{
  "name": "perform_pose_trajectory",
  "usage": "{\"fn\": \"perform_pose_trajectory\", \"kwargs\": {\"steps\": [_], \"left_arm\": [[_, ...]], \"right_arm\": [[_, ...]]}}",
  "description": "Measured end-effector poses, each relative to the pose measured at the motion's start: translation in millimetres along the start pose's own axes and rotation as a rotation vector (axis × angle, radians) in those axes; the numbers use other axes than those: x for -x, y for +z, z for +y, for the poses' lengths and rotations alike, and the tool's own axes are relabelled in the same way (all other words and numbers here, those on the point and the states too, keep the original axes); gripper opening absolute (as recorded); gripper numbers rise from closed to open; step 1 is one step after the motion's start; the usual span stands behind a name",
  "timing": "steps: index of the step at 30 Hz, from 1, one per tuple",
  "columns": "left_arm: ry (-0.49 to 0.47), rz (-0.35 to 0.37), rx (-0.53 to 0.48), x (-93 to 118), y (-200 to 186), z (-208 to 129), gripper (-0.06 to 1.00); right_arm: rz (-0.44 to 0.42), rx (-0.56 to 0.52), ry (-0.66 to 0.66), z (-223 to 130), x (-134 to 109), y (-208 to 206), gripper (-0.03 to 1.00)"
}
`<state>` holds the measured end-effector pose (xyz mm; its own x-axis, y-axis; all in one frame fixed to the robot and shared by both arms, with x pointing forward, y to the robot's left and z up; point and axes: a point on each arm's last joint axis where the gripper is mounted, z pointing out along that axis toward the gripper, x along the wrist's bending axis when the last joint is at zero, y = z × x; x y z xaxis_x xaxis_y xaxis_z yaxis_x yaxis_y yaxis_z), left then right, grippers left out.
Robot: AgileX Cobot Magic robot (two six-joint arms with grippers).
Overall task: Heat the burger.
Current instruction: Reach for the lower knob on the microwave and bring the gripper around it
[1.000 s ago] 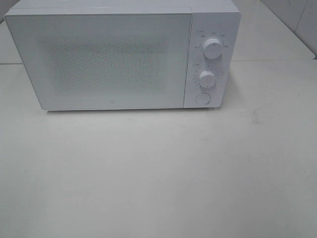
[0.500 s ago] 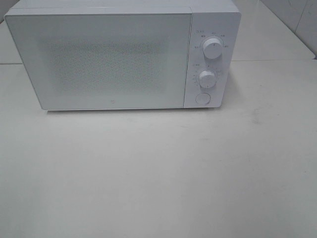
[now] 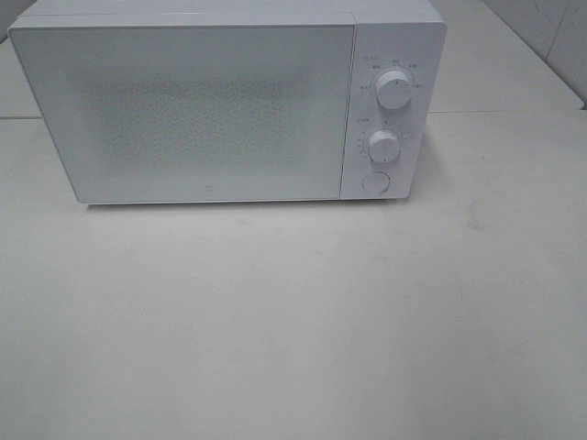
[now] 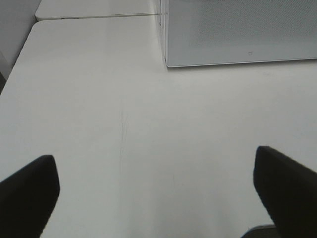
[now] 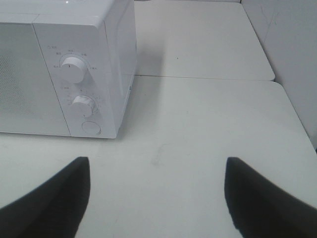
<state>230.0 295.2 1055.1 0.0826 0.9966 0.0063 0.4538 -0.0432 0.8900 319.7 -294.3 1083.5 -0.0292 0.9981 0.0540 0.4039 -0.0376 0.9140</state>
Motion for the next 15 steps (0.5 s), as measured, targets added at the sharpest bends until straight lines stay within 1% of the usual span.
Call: {"fn": "perform_pose_trajectory", "kwargs": {"steps": [6,8,9,11,15], "left_arm": [[0.000,0.000,0.000,0,0,0,0.99],[0.000,0.000,0.000,0,0,0,0.99],[0.000,0.000,0.000,0,0,0,0.99],[0.000,0.000,0.000,0,0,0,0.99],[0.000,0.000,0.000,0,0,0,0.99]], "right_arm": [[-0.001,-0.020,0.000,10,-1,31,0.74],[-0.001,-0.020,0.000,11,-1,35,0.74],[-0.002,-0.030,0.000,12,-1,45,0.74],[-0.002,-0.029,0.000,13,-1,49,0.74],[-0.002,-0.039,0.000,15,-1,74,0.74]]}}
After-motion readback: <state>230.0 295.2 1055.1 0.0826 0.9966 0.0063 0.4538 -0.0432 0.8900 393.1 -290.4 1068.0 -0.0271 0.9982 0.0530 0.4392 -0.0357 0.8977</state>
